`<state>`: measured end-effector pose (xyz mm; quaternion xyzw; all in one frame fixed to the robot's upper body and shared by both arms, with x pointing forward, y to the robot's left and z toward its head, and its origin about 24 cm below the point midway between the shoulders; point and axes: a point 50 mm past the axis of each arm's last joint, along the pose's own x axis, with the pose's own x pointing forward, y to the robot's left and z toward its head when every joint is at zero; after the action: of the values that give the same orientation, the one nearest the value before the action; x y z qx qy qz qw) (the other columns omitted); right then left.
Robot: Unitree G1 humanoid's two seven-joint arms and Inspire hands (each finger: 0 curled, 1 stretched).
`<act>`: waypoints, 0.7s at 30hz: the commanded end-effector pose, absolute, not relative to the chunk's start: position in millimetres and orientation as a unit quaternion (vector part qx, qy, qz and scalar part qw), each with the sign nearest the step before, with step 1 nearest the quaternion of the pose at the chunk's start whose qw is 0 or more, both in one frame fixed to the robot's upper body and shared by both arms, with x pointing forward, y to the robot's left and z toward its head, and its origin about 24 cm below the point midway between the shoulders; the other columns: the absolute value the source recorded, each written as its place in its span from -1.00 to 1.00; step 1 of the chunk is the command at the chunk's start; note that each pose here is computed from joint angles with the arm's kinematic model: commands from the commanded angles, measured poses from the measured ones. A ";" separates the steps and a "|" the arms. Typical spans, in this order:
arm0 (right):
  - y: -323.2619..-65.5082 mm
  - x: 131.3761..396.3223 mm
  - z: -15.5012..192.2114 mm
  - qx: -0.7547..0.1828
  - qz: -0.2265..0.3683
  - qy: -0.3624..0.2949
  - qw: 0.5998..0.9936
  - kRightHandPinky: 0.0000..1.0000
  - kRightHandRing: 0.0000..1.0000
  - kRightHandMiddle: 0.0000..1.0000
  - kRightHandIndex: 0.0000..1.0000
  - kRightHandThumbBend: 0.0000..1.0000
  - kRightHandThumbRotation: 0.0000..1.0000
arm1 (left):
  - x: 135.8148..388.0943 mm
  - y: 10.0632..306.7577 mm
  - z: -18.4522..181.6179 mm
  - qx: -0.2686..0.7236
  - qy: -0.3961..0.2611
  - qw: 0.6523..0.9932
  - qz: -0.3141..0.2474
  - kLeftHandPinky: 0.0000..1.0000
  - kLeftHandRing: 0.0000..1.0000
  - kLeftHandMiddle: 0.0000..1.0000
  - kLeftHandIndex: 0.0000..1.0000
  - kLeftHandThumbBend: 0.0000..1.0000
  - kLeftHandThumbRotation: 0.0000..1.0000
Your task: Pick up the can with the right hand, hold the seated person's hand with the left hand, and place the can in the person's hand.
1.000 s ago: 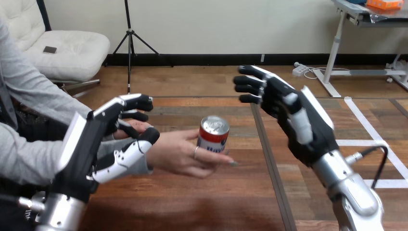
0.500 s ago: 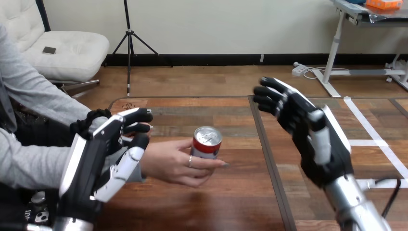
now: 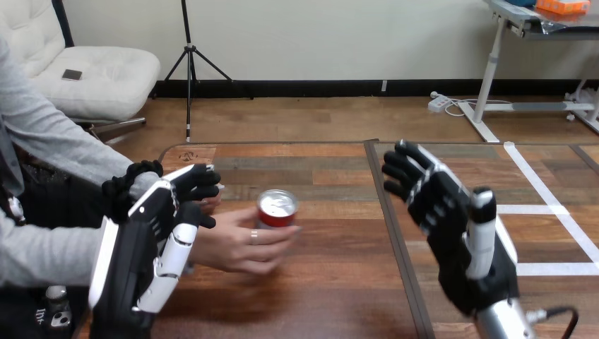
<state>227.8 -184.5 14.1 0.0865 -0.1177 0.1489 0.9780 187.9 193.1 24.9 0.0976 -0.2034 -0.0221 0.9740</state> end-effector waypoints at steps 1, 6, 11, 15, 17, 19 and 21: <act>-177.4 231.7 32.4 0.100 0.151 -0.161 0.970 0.86 0.84 0.81 0.77 0.82 1.00 | 197.0 194.4 30.4 0.089 -0.231 0.969 -0.019 0.29 0.53 0.51 0.51 -0.35 0.53; -175.5 226.7 28.3 0.105 0.147 -0.152 0.972 0.90 0.84 0.81 0.78 0.83 1.00 | 197.2 195.4 30.4 0.088 -0.230 0.969 -0.023 0.34 0.55 0.53 0.53 -0.37 0.51; -174.3 223.9 25.0 0.110 0.143 -0.148 0.972 0.92 0.83 0.81 0.78 0.85 1.00 | 197.0 195.4 30.7 0.092 -0.230 0.968 -0.031 0.37 0.59 0.60 0.60 -0.36 0.53; -173.7 222.9 23.0 0.121 0.142 -0.146 0.972 0.92 0.82 0.81 0.78 0.84 1.00 | 196.4 194.2 31.5 0.093 -0.233 0.967 -0.040 0.41 0.64 0.66 0.66 -0.35 0.56; -173.7 222.5 22.3 0.126 0.143 -0.145 0.971 0.92 0.82 0.81 0.79 0.84 1.00 | 195.5 193.1 32.2 0.092 -0.233 0.967 -0.044 0.44 0.67 0.69 0.69 -0.36 0.58; -173.9 222.2 21.8 0.129 0.144 -0.144 0.971 0.92 0.83 0.82 0.79 0.83 1.00 | 194.7 192.2 32.7 0.091 -0.232 0.967 -0.046 0.47 0.69 0.71 0.72 -0.36 0.59; -174.2 221.6 21.3 0.128 0.144 -0.143 0.971 0.92 0.84 0.82 0.80 0.81 1.00 | 193.2 190.7 33.6 0.090 -0.230 0.968 -0.047 0.50 0.72 0.74 0.75 -0.37 0.60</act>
<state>211.3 -175.8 4.0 0.1205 -0.0996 0.1393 0.9778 185.2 194.3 17.6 0.0927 -0.1900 -0.0408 0.9765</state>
